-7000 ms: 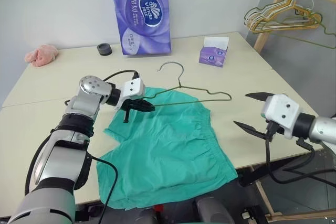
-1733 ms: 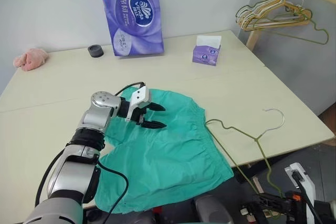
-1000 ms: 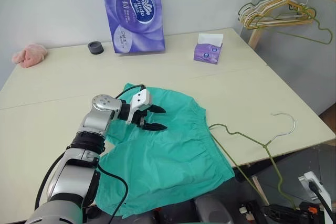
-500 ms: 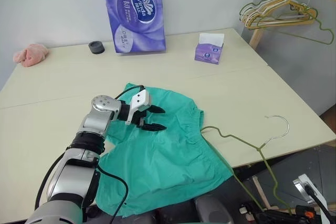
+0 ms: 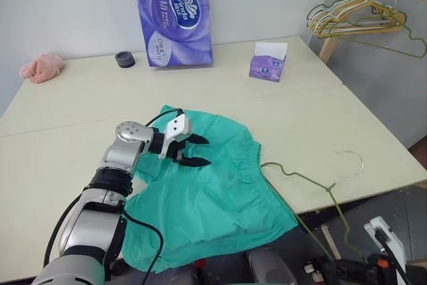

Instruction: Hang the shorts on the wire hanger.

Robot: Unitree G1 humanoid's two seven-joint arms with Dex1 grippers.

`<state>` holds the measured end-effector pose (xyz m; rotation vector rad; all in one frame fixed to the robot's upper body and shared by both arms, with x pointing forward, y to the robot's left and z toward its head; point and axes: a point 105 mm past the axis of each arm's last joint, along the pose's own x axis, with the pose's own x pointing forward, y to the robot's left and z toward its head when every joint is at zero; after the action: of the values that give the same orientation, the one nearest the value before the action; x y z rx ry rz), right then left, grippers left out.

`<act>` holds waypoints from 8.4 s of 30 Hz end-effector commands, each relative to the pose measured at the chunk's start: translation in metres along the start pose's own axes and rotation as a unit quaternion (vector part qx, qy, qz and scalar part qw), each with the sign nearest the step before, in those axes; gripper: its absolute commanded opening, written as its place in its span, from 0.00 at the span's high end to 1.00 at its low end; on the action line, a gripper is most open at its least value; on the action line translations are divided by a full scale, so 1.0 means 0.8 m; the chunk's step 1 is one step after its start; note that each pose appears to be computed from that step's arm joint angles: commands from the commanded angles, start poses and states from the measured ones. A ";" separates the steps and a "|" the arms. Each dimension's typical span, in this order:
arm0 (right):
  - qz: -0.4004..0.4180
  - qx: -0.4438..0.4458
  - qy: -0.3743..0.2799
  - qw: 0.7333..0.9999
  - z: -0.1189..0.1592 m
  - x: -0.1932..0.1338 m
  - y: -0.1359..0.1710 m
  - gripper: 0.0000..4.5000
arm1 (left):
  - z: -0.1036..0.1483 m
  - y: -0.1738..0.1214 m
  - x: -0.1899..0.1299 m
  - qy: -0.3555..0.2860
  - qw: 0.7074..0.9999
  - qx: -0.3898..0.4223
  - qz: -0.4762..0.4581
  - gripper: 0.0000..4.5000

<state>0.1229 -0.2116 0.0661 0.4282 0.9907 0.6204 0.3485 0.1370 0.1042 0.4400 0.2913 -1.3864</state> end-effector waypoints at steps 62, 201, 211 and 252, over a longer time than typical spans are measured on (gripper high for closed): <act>0.102 0.008 0.056 0.993 -0.023 0.003 0.037 1.00 | 0.012 0.004 -0.001 -0.011 1.000 0.018 0.013 0.19; -0.052 -0.526 -0.143 0.837 0.179 0.013 0.094 0.01 | 0.066 0.057 -0.056 0.075 0.989 0.125 0.026 1.00; -0.076 -0.349 -0.220 0.908 0.158 0.090 0.068 0.01 | 0.073 0.072 -0.089 0.059 0.990 0.101 0.076 1.00; -0.137 -0.348 -0.252 0.892 0.224 0.124 0.043 1.00 | 0.076 0.067 -0.103 0.026 0.996 0.055 0.071 1.00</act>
<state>0.3037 -0.1100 0.0998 -0.1259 0.3167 0.6074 0.3820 0.1814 0.1751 0.5962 0.3111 -1.2951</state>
